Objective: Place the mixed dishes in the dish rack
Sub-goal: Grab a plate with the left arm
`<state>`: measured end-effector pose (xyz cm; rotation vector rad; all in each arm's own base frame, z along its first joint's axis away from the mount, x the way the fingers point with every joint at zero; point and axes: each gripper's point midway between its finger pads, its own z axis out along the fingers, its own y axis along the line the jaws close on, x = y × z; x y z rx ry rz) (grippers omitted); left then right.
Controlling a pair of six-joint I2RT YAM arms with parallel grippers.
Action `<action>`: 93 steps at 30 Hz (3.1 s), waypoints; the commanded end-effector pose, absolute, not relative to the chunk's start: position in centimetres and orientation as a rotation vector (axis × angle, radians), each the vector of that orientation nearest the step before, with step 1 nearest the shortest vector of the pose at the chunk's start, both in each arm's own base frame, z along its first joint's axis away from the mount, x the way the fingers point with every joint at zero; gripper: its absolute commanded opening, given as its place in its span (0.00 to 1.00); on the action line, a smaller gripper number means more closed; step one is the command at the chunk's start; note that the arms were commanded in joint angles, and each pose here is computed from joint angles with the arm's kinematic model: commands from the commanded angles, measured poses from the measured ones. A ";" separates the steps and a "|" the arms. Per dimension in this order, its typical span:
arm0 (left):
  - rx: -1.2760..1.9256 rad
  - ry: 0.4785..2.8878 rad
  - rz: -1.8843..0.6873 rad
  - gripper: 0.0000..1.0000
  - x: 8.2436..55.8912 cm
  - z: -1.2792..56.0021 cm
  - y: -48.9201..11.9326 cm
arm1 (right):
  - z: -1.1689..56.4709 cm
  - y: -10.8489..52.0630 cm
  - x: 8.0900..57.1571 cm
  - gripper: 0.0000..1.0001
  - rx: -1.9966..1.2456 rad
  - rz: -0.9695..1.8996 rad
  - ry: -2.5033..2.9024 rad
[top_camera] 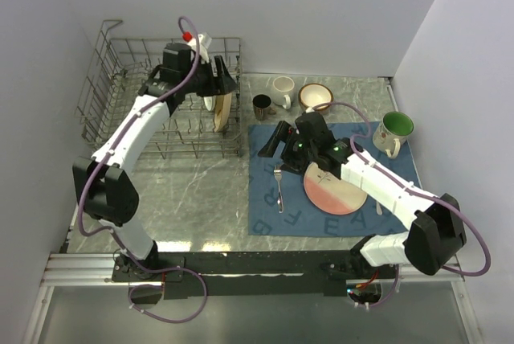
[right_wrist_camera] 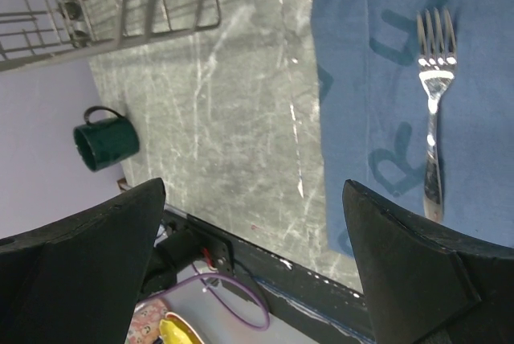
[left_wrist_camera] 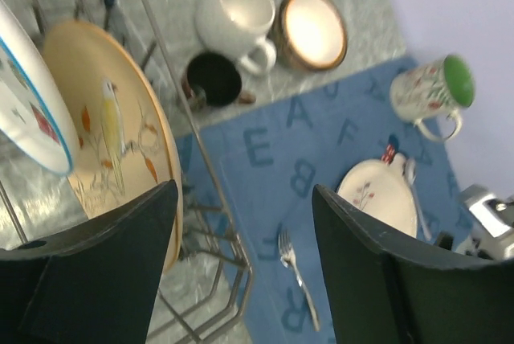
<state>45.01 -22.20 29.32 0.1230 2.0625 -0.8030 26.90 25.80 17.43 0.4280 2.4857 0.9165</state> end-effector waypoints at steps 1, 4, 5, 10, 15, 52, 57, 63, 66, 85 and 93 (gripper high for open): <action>0.156 2.139 -0.743 0.73 44.2 27.0 -22.5 | 19.0 25.1 26.8 1.00 0.409 0.938 2.417; 0.143 2.164 -0.693 0.73 44.3 26.0 -22.6 | 19.0 24.8 26.6 1.00 0.416 0.936 2.409; 0.134 2.172 -0.676 0.74 44.3 25.7 -22.5 | 18.9 24.8 26.5 1.00 0.415 0.935 2.411; 0.099 2.206 -0.600 0.74 44.8 24.3 -22.0 | 18.9 24.7 26.4 1.00 0.411 0.939 2.411; 0.100 2.250 -0.576 0.63 45.0 22.8 -22.2 | 18.6 24.5 26.2 1.00 0.421 0.926 2.422; 0.027 1.949 -0.727 0.01 50.9 36.6 -22.7 | 24.9 24.3 35.4 1.00 0.465 0.718 2.417; -0.006 1.925 -0.747 0.01 51.9 36.5 -21.4 | 25.6 23.1 36.1 1.00 0.485 0.687 2.400; -0.021 1.876 -0.773 0.01 54.0 36.5 -21.5 | 25.2 22.2 36.1 0.99 0.505 0.649 2.425; -0.018 1.844 -0.793 0.01 54.8 36.4 -21.7 | 24.8 21.7 36.1 1.00 0.512 0.637 2.427; 0.074 1.771 -0.873 0.01 55.2 38.8 -21.9 | 22.9 20.2 37.3 1.00 0.556 0.628 2.442; 0.103 1.710 -0.918 0.01 54.0 41.3 -22.2 | 22.2 19.8 37.9 1.00 0.567 0.623 2.437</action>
